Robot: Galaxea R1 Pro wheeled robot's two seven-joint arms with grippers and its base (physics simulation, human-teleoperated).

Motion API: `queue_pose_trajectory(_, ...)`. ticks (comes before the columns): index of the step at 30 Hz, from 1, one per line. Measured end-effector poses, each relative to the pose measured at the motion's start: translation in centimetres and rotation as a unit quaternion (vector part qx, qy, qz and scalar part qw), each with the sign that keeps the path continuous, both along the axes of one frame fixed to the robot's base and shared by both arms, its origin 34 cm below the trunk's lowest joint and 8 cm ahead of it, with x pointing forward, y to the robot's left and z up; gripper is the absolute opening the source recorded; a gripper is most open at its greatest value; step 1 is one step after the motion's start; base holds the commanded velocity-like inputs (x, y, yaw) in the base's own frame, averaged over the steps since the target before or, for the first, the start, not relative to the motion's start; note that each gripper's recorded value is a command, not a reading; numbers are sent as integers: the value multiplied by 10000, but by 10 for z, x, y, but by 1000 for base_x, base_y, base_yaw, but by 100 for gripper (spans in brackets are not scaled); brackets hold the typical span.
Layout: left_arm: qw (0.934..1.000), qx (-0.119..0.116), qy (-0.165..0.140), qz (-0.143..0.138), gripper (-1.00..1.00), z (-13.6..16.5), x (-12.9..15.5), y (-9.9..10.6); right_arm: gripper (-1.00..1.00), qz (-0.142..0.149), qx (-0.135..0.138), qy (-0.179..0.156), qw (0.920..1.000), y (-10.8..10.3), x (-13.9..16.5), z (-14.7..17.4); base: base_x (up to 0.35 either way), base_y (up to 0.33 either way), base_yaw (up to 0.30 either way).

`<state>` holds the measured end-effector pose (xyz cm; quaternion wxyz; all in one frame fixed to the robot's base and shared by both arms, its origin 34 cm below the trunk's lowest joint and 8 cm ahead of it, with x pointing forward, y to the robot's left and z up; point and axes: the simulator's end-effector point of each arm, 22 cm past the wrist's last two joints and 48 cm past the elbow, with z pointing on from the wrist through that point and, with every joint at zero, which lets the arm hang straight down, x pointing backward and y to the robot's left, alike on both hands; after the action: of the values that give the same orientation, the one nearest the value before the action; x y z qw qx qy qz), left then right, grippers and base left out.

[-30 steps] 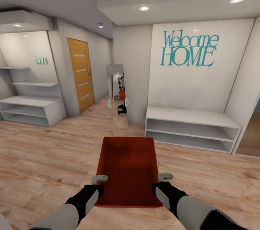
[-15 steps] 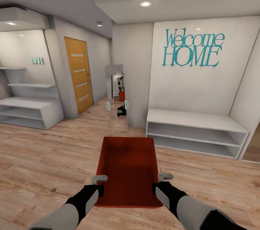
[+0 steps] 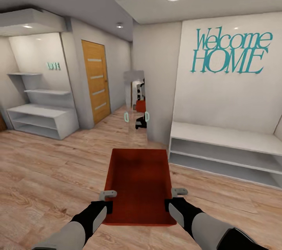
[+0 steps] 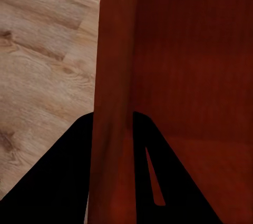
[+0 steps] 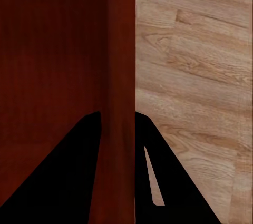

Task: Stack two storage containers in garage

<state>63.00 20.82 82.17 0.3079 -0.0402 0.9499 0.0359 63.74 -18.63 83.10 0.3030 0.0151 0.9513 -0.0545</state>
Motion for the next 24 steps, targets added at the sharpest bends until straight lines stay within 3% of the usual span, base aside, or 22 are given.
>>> queue_pose_trajectory(24, 10000, 0, -4, 0, -100, 0, 0, 0, -100, 0, 0, -4, 10000, 0, 0, 0, 322, 0, 270)
